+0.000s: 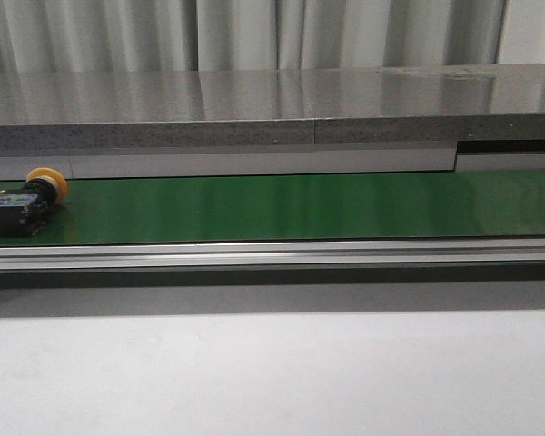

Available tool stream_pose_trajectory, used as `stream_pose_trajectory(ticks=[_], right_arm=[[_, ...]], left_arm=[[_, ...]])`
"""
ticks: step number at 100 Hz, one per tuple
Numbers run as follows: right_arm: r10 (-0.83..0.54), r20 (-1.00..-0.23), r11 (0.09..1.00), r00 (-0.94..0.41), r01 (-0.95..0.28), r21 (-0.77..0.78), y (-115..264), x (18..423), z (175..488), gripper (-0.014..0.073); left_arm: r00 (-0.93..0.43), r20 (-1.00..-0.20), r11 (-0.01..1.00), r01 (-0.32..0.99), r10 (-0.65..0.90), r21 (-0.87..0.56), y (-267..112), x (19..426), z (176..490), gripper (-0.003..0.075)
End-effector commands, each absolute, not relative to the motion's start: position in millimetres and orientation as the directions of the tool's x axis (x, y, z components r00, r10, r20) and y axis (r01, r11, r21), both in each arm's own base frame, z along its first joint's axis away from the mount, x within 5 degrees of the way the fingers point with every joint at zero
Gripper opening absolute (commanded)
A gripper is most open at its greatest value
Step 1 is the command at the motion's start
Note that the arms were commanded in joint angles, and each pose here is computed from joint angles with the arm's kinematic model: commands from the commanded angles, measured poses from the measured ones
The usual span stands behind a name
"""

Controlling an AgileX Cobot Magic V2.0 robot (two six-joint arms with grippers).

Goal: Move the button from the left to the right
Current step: 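Open the left gripper and raise it away from the button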

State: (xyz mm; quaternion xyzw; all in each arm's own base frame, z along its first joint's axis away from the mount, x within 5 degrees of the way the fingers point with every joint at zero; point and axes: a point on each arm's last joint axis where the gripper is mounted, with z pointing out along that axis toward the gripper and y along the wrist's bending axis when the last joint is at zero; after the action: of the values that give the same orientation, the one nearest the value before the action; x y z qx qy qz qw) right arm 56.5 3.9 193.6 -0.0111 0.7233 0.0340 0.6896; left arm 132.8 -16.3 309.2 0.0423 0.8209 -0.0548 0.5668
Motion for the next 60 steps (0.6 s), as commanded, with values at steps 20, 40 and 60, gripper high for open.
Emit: stream_pose_trajectory(ticks=[20, 40, 60], right_arm=[[0.032, -0.998, 0.998, 0.062, -0.059, 0.028, 3.2, 54.7, 206.9, -0.0066], [0.032, -0.998, 0.998, 0.062, -0.059, 0.028, 3.2, 54.7, 206.9, -0.0066], [0.032, -0.998, 0.998, 0.062, -0.059, 0.028, 3.2, 54.7, 206.9, -0.0066]], left_arm=[[-0.077, -0.996, 0.992, 0.115, -0.04, -0.049, -10.4, 85.4, 292.6, 0.0568], [0.055, -0.997, 0.994, 0.095, -0.054, -0.048, -7.2, 75.6, 286.1, 0.0568], [0.055, -0.997, 0.994, 0.095, -0.054, -0.048, -7.2, 76.1, 285.9, 0.0566]])
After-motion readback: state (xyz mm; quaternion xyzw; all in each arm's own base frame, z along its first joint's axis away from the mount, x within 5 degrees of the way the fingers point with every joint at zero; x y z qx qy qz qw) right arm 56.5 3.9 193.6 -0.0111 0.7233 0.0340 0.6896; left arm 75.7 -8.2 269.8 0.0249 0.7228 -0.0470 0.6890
